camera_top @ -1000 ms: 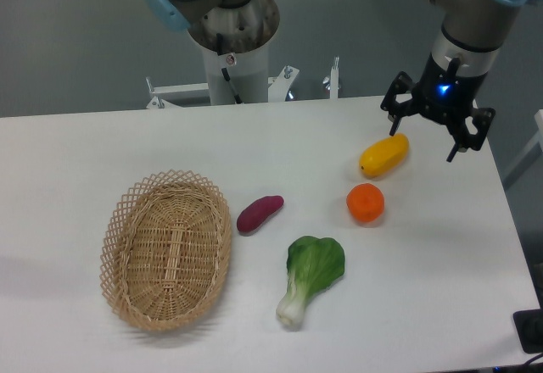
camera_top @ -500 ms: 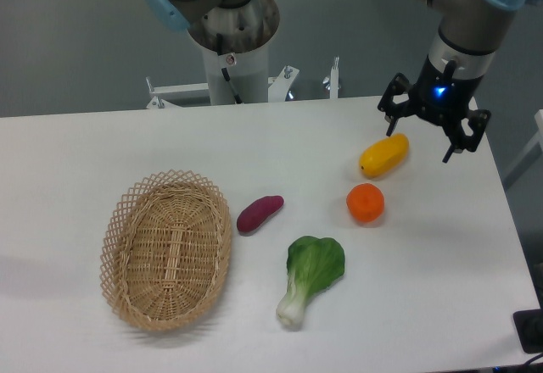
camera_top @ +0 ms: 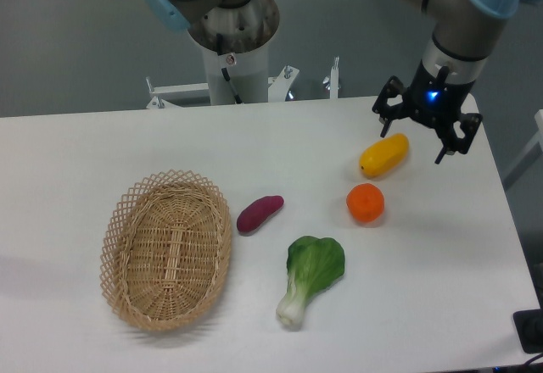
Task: Pick up the mango from the table
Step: 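Move the open gripper over the yellow mango and lower toward it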
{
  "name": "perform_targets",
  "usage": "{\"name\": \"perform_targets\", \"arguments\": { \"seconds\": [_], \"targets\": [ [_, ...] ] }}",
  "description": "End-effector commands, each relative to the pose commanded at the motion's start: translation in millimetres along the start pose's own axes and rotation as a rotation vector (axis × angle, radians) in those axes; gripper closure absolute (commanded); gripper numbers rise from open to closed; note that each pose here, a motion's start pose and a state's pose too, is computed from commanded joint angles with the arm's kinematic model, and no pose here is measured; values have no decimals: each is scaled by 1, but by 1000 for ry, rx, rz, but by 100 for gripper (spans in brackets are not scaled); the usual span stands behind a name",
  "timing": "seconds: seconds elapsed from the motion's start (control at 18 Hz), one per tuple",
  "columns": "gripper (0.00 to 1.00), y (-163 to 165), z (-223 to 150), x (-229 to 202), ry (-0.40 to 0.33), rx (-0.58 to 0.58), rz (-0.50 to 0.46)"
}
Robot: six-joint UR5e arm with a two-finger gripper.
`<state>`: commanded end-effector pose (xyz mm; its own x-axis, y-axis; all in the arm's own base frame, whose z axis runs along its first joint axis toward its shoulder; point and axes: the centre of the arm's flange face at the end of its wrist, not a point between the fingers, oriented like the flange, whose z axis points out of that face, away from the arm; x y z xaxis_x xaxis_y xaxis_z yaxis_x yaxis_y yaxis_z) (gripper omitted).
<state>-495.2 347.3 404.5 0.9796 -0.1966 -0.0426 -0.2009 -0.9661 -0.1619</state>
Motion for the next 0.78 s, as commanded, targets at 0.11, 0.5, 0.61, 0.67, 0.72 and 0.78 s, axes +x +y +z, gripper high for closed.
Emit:
{"name": "perform_targets", "arguments": {
  "seconds": [0.11,0.5,0.61,0.67,0.72,0.78],
  "targets": [
    [0,5,11,5,-2,-43,38],
    [0,35,65,18,-16,-107,190],
    [0,48,75,18,3,-116,203],
    [0,54,79,18,11,-125,214],
    [0,59,85,18,21,-140,226],
    [0,65,93,18,18,-163,242]
  ]
}}
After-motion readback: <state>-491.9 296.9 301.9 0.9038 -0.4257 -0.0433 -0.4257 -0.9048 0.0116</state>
